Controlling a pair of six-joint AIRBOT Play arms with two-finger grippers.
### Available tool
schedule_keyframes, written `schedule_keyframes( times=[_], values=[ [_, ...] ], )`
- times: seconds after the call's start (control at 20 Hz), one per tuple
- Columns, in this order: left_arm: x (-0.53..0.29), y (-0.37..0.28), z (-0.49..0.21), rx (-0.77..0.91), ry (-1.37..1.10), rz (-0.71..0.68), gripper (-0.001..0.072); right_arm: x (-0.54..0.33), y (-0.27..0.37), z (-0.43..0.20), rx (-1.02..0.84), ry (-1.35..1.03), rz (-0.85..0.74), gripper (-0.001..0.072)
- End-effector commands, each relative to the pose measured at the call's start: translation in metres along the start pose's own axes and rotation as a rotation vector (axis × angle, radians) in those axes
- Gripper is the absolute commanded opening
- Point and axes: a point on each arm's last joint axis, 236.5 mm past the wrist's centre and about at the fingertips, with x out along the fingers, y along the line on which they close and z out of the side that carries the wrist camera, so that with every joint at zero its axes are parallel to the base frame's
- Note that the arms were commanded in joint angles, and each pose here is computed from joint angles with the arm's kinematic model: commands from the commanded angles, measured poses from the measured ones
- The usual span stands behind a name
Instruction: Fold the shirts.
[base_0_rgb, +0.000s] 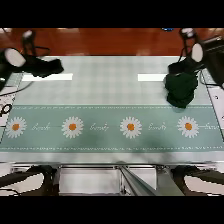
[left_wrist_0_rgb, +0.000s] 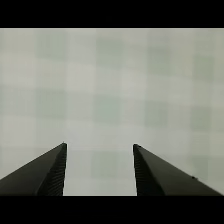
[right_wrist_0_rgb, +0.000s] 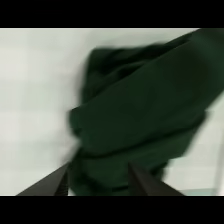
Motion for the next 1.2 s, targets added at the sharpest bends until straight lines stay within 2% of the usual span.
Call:
schedule_keyframes(
  times=[0.0,0.15,0.25,0.4,0.65,0.7,0.75,0.9,1.15],
  values=[
    [-0.055,0.037,0.026,0.002,-0.094,0.056,0.0506,-0.020,-0.088,0.009,0.132,-0.073,-0.157,0.0413],
    [-0.075,0.038,-0.010,0.042,-0.159,0.058,0.0507,0.036,-0.095,-0.030,0.421,-0.023,0.029,0.0412],
    [-0.059,0.035,-0.057,0.056,-0.131,0.047,0.0506,0.080,-0.091,-0.046,0.510,0.009,0.087,0.0412],
    [-0.031,0.039,-0.097,0.038,-0.079,0.044,0.0507,0.131,-0.079,-0.052,0.554,0.062,0.125,0.0412],
    [-0.004,0.034,-0.108,-0.073,-0.038,-0.003,0.0506,0.184,-0.025,-0.052,0.586,0.194,0.252,0.0398],
    [-0.001,0.036,-0.107,-0.076,-0.040,-0.001,0.0505,0.187,-0.017,-0.056,0.558,0.227,0.271,0.0278],
    [0.000,0.037,-0.105,-0.078,-0.051,0.001,0.0505,0.184,-0.009,-0.056,0.499,0.239,0.285,0.0028],
    [-0.005,0.039,-0.090,-0.080,-0.098,0.004,0.0505,0.143,-0.018,-0.014,0.404,0.113,0.267,0.0024],
    [-0.062,0.053,-0.061,-0.057,-0.130,0.023,0.0505,-0.019,-0.065,0.080,0.319,-0.258,0.245,0.0024]
  ],
)
